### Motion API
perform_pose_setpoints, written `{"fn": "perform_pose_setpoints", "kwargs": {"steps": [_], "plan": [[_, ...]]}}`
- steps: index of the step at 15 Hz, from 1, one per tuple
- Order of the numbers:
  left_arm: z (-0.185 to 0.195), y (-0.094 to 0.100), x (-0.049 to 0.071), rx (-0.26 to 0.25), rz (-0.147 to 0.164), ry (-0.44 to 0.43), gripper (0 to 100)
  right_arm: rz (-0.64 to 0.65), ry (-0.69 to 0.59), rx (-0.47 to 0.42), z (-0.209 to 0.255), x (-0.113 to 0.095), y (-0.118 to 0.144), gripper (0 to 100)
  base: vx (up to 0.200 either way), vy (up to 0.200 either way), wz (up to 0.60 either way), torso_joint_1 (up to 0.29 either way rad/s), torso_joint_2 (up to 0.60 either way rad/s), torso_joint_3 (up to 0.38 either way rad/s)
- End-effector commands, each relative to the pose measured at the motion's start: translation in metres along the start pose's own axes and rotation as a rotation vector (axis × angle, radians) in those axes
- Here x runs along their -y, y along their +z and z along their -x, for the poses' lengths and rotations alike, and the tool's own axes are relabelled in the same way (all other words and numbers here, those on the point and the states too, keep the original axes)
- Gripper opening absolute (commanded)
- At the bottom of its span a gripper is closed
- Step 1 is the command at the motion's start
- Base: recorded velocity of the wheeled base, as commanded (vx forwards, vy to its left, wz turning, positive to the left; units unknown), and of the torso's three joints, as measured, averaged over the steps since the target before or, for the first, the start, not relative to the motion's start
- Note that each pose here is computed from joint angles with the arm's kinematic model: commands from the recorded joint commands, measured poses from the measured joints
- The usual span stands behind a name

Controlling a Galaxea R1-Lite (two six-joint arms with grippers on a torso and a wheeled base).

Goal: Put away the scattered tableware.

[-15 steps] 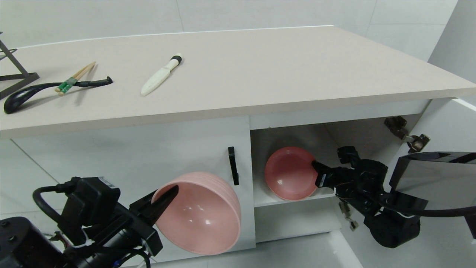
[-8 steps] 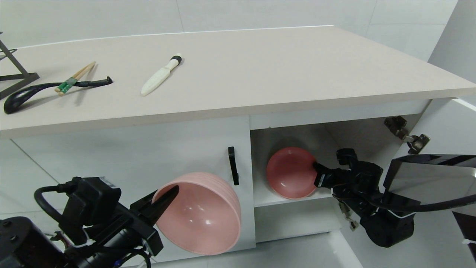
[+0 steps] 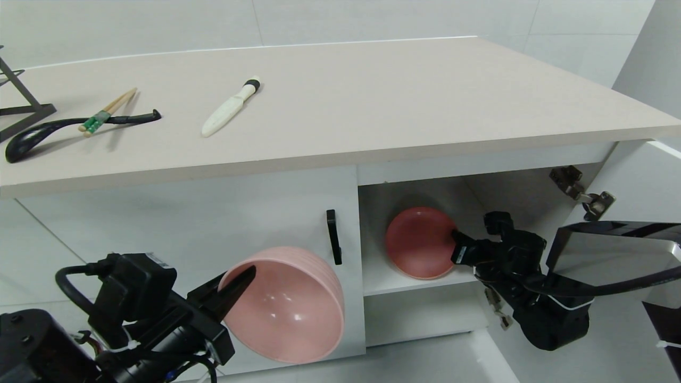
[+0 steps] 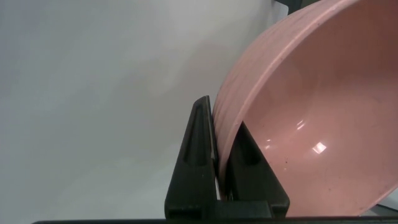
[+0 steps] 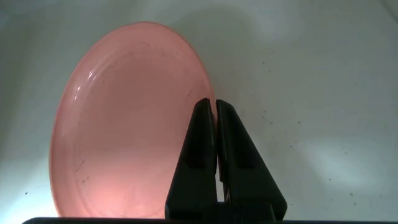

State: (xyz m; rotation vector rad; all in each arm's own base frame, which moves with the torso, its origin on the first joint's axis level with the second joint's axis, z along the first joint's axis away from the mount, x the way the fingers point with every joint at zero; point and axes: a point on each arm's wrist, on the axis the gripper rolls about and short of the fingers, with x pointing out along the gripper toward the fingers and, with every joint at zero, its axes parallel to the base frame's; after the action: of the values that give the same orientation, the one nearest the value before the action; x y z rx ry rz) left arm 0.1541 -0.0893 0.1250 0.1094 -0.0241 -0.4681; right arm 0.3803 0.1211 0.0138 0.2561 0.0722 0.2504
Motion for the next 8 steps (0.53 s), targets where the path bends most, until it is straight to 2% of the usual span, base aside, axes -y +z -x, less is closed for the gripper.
{"fn": "perform_pose_setpoints", "kwargs": {"steps": [1, 2, 6, 7, 8], "plan": [[-0.001, -0.002, 0.0, -0.009, 0.0, -0.002, 0, 0.005, -0.01, 0.007, -0.003, 0.0, -0.003, 0, 0.0, 0.0, 0.0, 0.0, 0.0, 0.0], [-0.002, -0.002, 0.0, -0.013, 0.0, -0.002, 0, 0.007, -0.029, 0.007, -0.004, 0.001, -0.005, 100, 0.0, 0.0, 0.0, 0.0, 0.0, 0.0], [-0.002, -0.002, 0.0, -0.015, 0.004, 0.014, 0, 0.004, -0.027, 0.025, -0.005, -0.001, 0.0, 100, 0.0, 0.0, 0.0, 0.0, 0.0, 0.0], [-0.003, -0.003, 0.0, -0.019, 0.016, 0.042, 0, 0.004, -0.024, 0.044, -0.004, -0.003, 0.008, 100, 0.0, 0.0, 0.0, 0.0, 0.0, 0.0], [-0.004, -0.002, -0.001, -0.016, 0.038, 0.062, 0, 0.0, -0.013, 0.085, 0.001, -0.008, 0.027, 100, 0.0, 0.0, 0.0, 0.0, 0.0, 0.0]]}}
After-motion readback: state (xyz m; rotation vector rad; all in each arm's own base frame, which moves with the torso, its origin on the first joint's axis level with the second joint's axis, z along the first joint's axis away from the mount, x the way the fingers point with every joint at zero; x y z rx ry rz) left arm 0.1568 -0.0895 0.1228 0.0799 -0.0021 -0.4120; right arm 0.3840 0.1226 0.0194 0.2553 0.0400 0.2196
